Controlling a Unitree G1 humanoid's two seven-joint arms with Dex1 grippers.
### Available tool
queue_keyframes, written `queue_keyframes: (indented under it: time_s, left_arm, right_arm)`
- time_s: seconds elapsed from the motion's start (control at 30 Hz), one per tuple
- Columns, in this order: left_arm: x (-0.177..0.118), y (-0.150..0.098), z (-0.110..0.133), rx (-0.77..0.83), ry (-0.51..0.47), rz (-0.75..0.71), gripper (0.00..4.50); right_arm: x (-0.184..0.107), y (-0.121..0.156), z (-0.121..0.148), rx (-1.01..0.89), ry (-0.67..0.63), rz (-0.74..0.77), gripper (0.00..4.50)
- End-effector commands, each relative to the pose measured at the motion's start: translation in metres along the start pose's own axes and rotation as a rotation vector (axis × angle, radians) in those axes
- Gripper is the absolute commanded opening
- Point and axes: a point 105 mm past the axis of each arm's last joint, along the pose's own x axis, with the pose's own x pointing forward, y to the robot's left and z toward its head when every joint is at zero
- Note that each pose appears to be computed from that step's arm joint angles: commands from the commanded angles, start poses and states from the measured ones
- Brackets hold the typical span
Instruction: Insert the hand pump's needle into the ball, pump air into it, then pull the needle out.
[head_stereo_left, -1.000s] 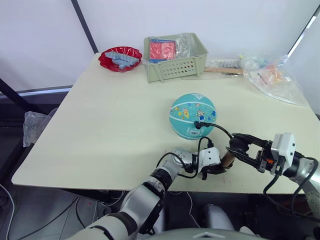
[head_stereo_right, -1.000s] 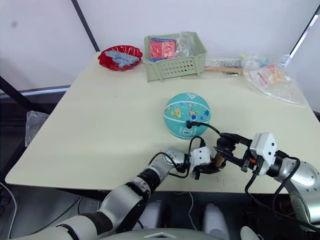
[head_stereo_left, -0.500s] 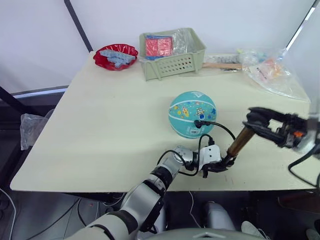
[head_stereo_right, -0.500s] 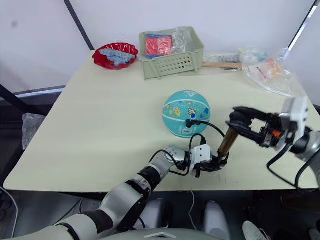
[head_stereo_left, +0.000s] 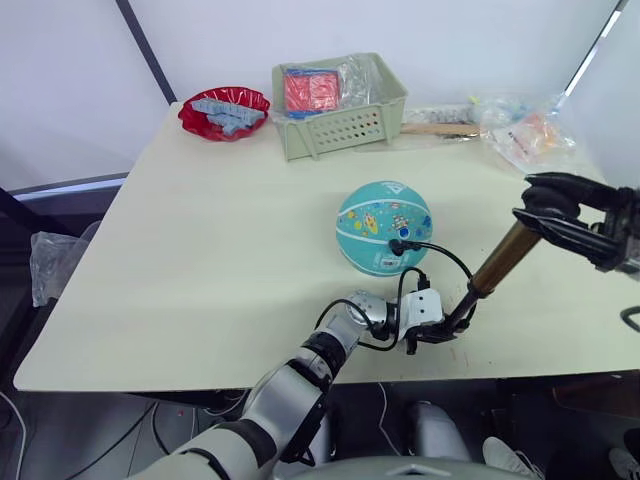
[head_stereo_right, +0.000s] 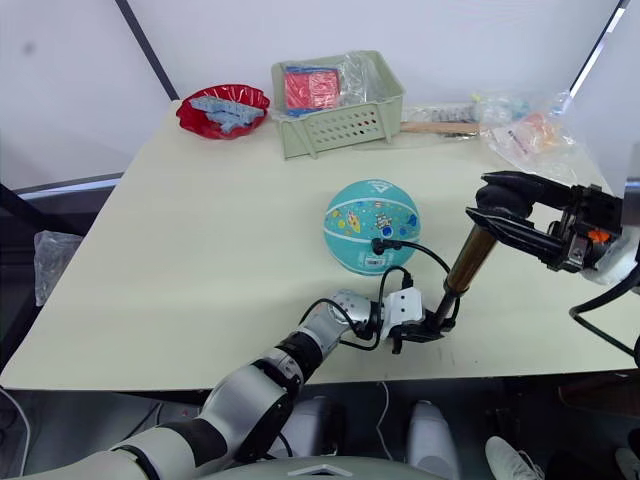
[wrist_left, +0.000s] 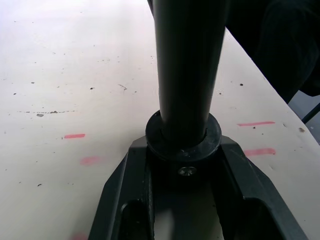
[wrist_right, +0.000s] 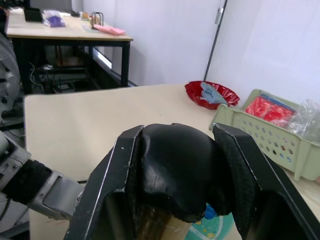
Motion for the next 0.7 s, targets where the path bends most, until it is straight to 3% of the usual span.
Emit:
queue_keyframes:
  time_s: [0.03,0.27,0.43,0.6,0.7]
  left_arm:
    - [-0.004,-0.028,-0.045,-0.126,0.142,-0.064,1.03]
    - [-0.004,-0.027,-0.045,-0.126,0.142,-0.059,1.03]
    - [-0.005,-0.026,-0.046,-0.13,0.141,-0.054,1.03]
    - [-0.006,-0.026,-0.046,-0.132,0.141,-0.052,1.03]
    - [-0.006,-0.026,-0.046,-0.132,0.141,-0.053,1.03]
  right_arm:
    - [-0.001,0.012,-0.04,0.029,0.116,0.021,1.65]
    - [-0.001,0.039,-0.126,0.178,0.229,0.0,1.65]
    - [-0.006,0.051,-0.164,0.203,0.309,-0.028,1.65]
    - [-0.004,0.049,-0.162,0.176,0.288,-0.047,1.65]
    - [0.002,0.037,-0.134,0.149,0.187,-0.066,1.65]
